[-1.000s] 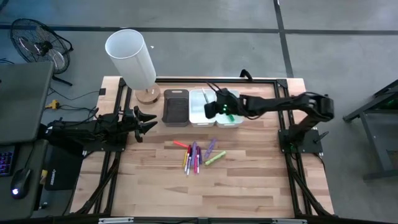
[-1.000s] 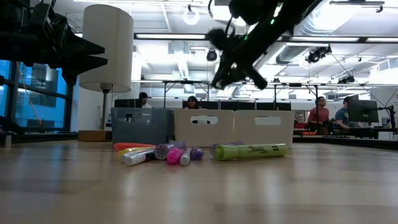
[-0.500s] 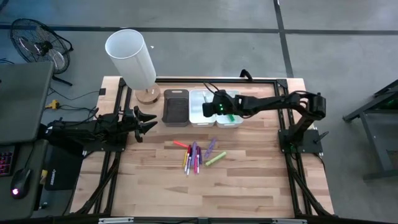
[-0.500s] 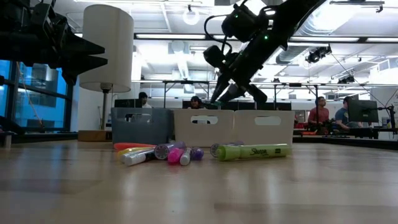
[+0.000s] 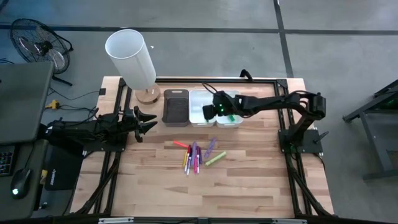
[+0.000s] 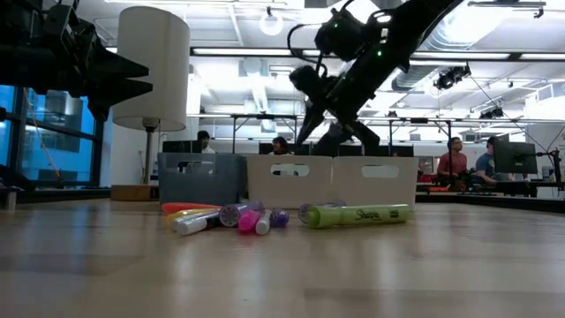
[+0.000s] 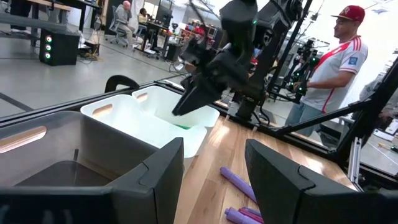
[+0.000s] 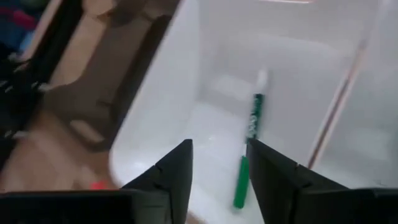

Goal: Pick & Place Markers
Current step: Put the orange pen into the black bin

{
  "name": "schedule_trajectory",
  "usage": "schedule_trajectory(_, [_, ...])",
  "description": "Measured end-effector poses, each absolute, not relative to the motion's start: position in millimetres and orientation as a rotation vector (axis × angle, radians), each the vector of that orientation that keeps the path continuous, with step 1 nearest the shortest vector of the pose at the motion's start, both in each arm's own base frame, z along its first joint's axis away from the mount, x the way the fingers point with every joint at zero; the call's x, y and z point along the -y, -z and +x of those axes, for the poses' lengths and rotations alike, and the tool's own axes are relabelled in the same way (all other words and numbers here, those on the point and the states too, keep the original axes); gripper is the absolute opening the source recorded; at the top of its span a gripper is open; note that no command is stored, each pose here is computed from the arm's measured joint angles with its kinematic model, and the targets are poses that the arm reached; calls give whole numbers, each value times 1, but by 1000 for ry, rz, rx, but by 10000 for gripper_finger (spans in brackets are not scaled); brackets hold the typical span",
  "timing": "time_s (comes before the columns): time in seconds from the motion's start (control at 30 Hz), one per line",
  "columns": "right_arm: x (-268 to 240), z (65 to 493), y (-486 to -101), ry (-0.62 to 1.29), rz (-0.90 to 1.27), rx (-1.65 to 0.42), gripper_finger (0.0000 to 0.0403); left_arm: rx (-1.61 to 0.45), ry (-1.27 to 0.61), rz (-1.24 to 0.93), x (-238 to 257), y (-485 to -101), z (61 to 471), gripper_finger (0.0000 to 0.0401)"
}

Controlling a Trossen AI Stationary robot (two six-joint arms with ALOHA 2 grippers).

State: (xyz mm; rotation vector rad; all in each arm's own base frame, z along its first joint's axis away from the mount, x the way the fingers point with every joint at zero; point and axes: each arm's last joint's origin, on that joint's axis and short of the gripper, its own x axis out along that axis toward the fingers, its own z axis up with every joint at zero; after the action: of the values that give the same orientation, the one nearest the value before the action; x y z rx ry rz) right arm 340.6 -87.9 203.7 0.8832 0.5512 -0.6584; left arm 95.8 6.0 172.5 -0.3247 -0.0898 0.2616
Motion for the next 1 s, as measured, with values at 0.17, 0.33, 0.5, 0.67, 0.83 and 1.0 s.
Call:
schedule_trajectory(0.17, [73,332,-225,546,790,-574,144,90,-262,-325,-6,-172,96,170])
schedule_trajectory(0.33, [44,306,-232,424,688,-557,133,89,-262,-325,-6,-172,96,170])
schedule_trajectory(0.5, [13,262,-224,344,652,-484,123,90,-262,-325,-6,-172,96,170])
schedule_trajectory(0.67, [-8,220,-223,224,618,-435,116,90,-263,-325,-6,-172,96,170])
schedule_trajectory(0.83, [-16,181,-222,161,591,-349,110,90,-263,-325,-6,-172,96,170])
schedule_trajectory(1.0, [-16,159,-227,106,529,-283,106,90,-263,-325,-6,-172,96,170])
